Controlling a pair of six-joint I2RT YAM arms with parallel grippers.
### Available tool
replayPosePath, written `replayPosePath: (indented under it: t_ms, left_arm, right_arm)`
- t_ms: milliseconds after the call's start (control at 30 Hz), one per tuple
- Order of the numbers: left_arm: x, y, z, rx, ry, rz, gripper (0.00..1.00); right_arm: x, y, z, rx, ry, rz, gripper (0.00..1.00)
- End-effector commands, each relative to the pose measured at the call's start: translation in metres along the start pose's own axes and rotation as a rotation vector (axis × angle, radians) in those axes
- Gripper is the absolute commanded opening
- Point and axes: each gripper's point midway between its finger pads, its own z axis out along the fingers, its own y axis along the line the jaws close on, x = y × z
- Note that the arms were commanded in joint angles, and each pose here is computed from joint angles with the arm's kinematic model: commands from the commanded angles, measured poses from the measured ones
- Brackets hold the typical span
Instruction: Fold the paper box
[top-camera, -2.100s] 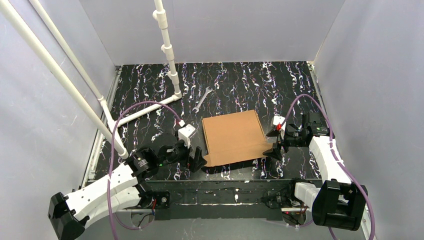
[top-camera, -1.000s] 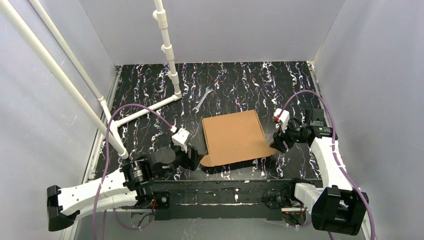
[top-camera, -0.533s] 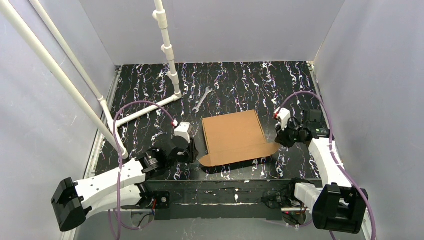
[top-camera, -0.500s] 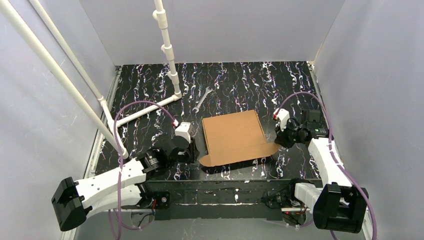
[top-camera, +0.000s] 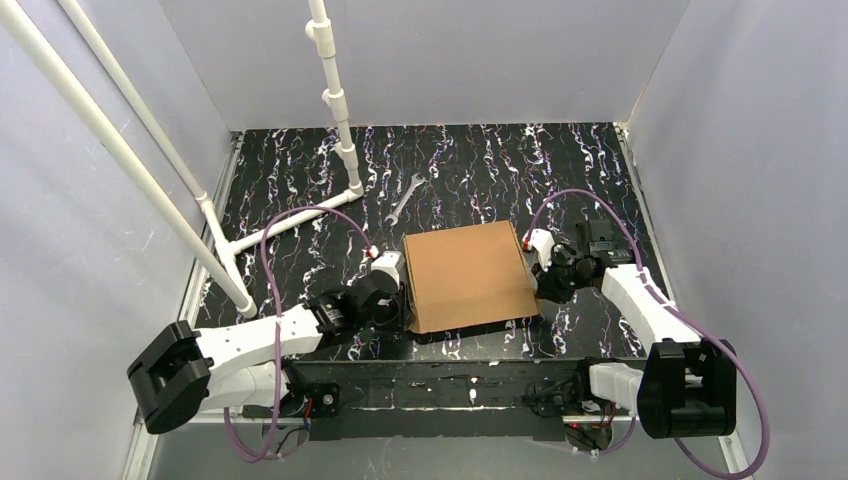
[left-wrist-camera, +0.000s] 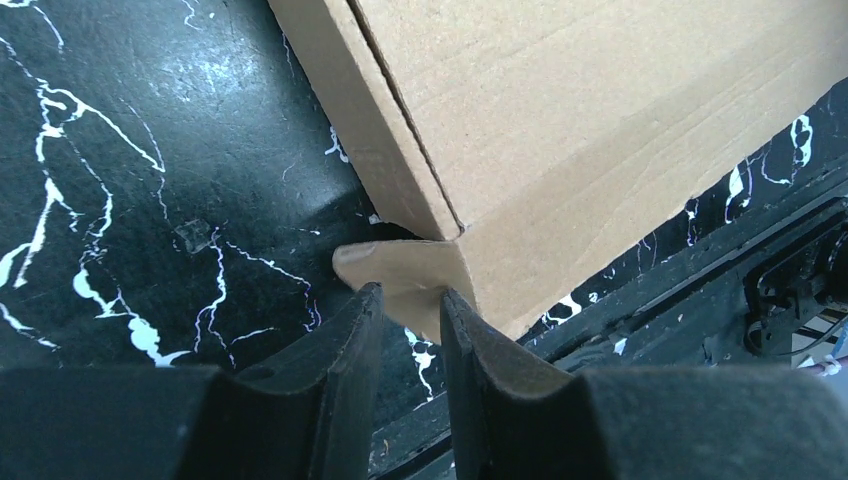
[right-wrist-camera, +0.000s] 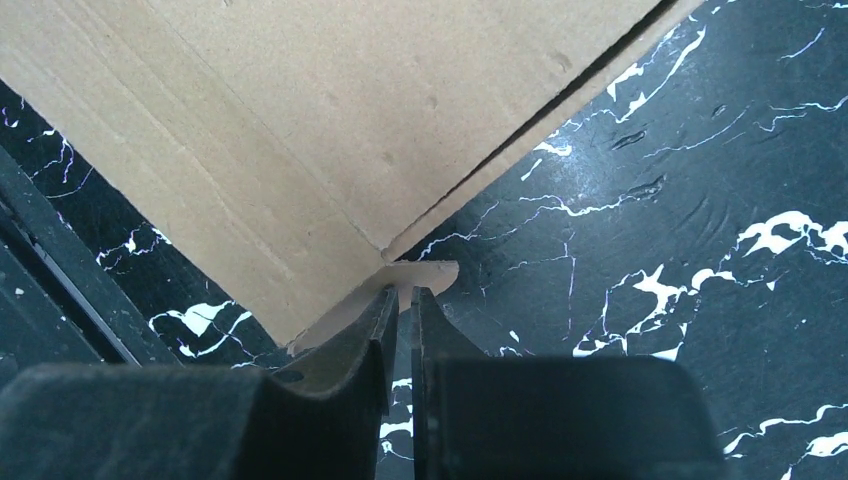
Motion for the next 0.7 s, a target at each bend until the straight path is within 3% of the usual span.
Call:
replayPosePath:
  t_ms: [0,467,667]
  left_arm:
    - [0.004,-0.003,0.007,0.018,0.015,-0.024,0.26]
    - [-0.009,-0.001,-0.016,0.019,-0.044,-0.017,0.31]
    - [-0.025,0.000,-0.044,0.047,-0.132,-0.035,0.56]
  right_arm:
    - [0.000,0.006,0.001,-0.029,0.006,-0.024,0.19]
    - [-0.004,-0.005,-0.011,0.020,0.039,-0.038,0.31]
    - [-0.009,-0.007,-0.021,0.048,0.025,-0.053,0.39]
